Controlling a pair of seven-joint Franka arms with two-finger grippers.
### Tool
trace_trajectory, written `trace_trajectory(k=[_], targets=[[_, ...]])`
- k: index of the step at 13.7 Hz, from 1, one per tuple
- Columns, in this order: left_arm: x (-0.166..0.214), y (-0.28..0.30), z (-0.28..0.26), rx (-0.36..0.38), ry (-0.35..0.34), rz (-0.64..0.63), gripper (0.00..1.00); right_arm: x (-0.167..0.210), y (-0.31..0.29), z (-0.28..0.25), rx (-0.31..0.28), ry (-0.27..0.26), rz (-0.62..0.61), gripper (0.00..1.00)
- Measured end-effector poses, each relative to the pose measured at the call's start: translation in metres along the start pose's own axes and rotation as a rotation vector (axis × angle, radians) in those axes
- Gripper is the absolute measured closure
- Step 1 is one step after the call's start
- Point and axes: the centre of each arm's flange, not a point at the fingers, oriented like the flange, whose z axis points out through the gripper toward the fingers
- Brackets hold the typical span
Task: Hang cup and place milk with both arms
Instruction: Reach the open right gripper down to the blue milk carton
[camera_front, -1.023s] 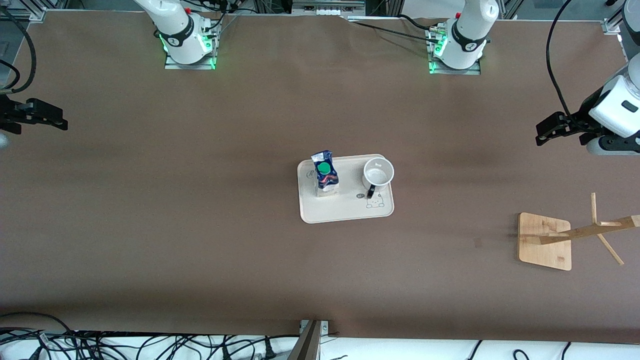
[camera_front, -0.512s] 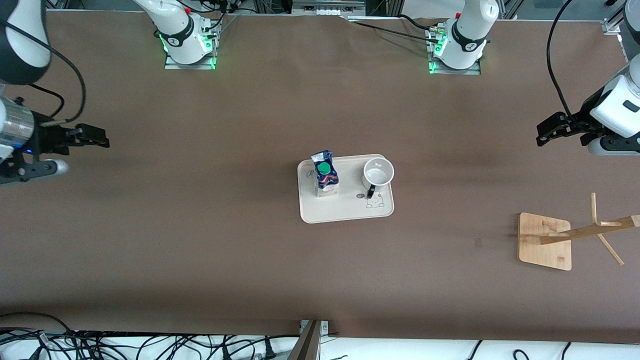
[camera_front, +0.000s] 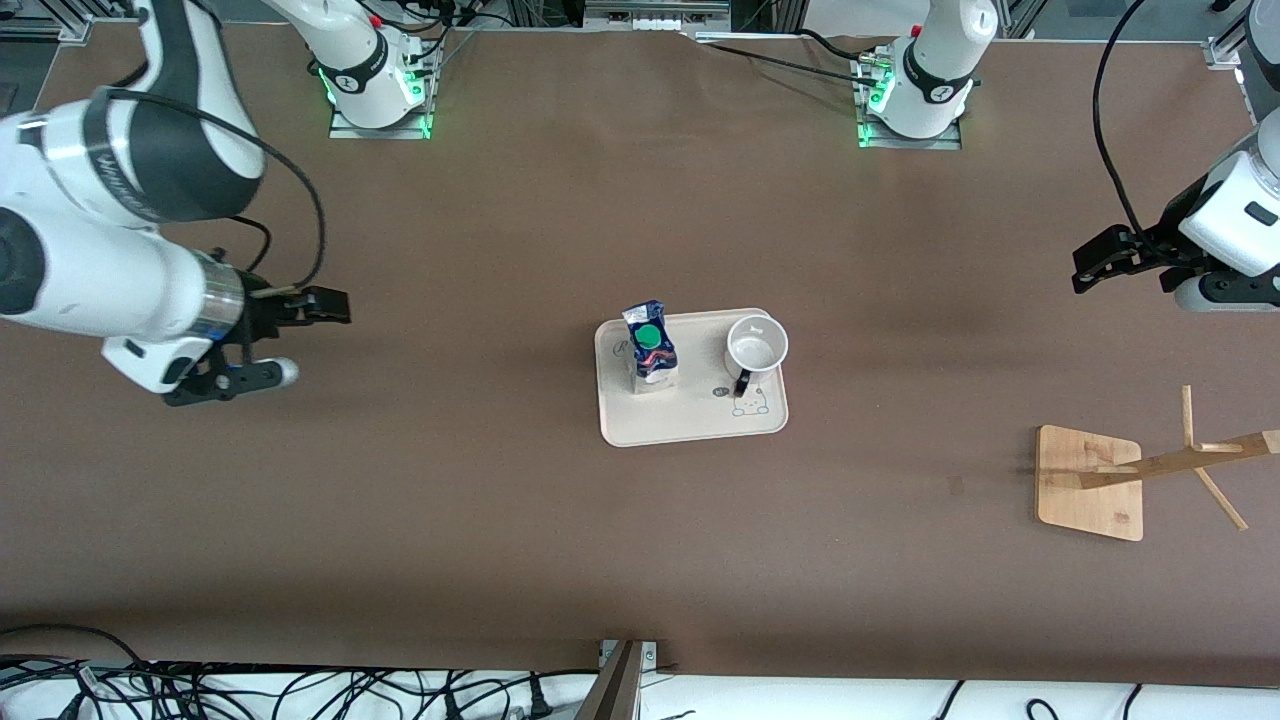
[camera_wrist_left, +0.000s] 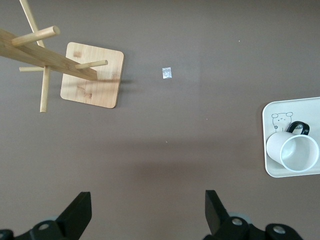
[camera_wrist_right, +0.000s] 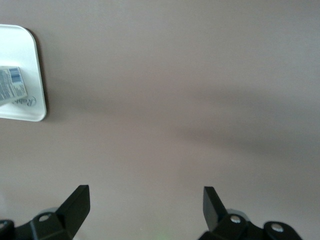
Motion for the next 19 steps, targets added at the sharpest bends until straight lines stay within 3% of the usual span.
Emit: trace_trajectory(k=[7, 10, 13, 19], targets=[[0.001, 0.0, 0.001, 0.0, -0.002, 0.001, 0.0, 0.014, -0.12, 0.039, -0.018, 0.067, 0.098, 0.0], [0.001, 0.001, 0.001, 0.0, -0.001, 0.001, 0.0, 0.008, -0.172, 0.05, 0.006, 0.091, 0.121, 0.0], [0.001, 0.001, 0.001, 0.0, -0.001, 0.001, 0.0, 0.009, -0.218, 0.072, 0.049, 0.099, 0.019, 0.0], [0.001, 0.001, 0.001, 0.0, -0.001, 0.001, 0.0, 0.02, -0.309, 0.097, 0.099, 0.167, -0.106, 0.0]])
